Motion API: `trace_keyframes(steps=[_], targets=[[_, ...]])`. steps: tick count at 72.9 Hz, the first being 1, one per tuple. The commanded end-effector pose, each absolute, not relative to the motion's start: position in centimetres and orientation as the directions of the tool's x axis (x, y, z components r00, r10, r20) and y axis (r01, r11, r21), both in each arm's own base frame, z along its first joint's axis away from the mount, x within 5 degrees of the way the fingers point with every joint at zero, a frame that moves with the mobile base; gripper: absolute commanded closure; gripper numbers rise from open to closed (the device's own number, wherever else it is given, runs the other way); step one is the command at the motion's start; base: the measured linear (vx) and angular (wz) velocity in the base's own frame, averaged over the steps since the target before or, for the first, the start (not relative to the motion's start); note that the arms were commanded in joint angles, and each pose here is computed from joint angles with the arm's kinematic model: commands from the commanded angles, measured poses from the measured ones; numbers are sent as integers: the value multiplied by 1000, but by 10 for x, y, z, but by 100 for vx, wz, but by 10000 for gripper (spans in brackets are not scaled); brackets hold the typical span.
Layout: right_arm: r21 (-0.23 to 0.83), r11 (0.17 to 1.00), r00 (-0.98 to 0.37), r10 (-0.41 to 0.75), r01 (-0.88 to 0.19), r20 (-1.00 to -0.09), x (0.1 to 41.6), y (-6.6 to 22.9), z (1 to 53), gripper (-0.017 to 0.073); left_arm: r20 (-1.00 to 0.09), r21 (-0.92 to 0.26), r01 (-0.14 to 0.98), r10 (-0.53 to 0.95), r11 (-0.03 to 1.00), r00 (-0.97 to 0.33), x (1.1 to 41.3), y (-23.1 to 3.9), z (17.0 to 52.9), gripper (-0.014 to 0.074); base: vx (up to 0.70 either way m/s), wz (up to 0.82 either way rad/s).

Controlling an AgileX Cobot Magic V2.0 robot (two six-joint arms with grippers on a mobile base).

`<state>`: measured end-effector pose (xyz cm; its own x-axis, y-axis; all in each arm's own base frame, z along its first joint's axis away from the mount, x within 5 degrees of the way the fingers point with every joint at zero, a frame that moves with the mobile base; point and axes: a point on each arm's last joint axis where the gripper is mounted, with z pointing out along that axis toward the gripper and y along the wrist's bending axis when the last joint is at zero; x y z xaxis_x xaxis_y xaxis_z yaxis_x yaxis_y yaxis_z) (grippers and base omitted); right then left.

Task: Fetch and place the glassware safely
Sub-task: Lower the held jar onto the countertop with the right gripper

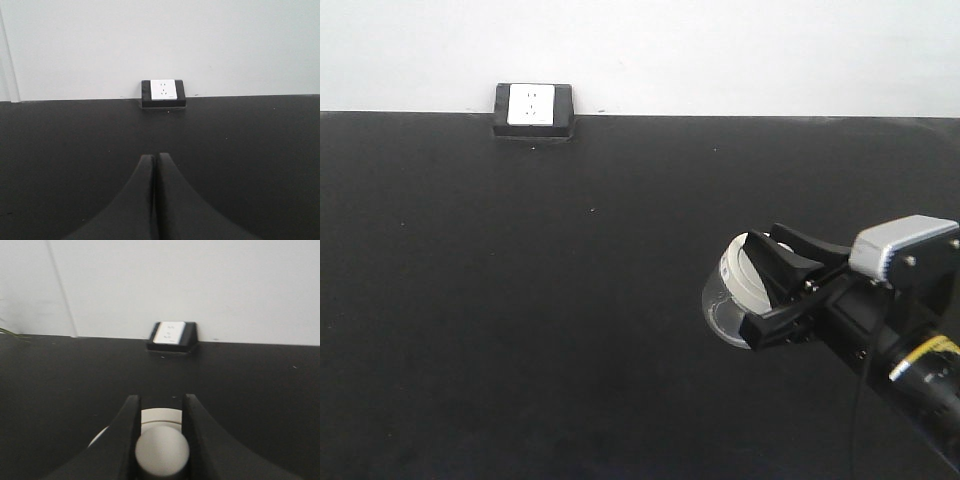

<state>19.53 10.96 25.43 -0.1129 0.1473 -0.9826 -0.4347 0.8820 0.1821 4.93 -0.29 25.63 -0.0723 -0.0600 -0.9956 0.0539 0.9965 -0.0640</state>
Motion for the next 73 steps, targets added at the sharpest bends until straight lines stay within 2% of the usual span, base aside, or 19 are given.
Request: trace_keyframes(steps=[1,21,40,73], targets=[[168,884,23,197,-435,-980,209,115,278,550,-997,-82,68,-82,994,6,50,-3,271,601,0,0],[130,885,-46,122,-446,-991,255,145,273,550,-997,-82,68,-82,994,6,50,-3,271,601,0,0],[67,894,-84,33,-443,-996,290,166,240,550,-997,-82,68,-82,994,6,50,-3,271,601,0,0],[22,899,-73,-11,-437,-997,308,176,193,550,-997,-82,68,-82,994,6,50,-3,271,601,0,0]])
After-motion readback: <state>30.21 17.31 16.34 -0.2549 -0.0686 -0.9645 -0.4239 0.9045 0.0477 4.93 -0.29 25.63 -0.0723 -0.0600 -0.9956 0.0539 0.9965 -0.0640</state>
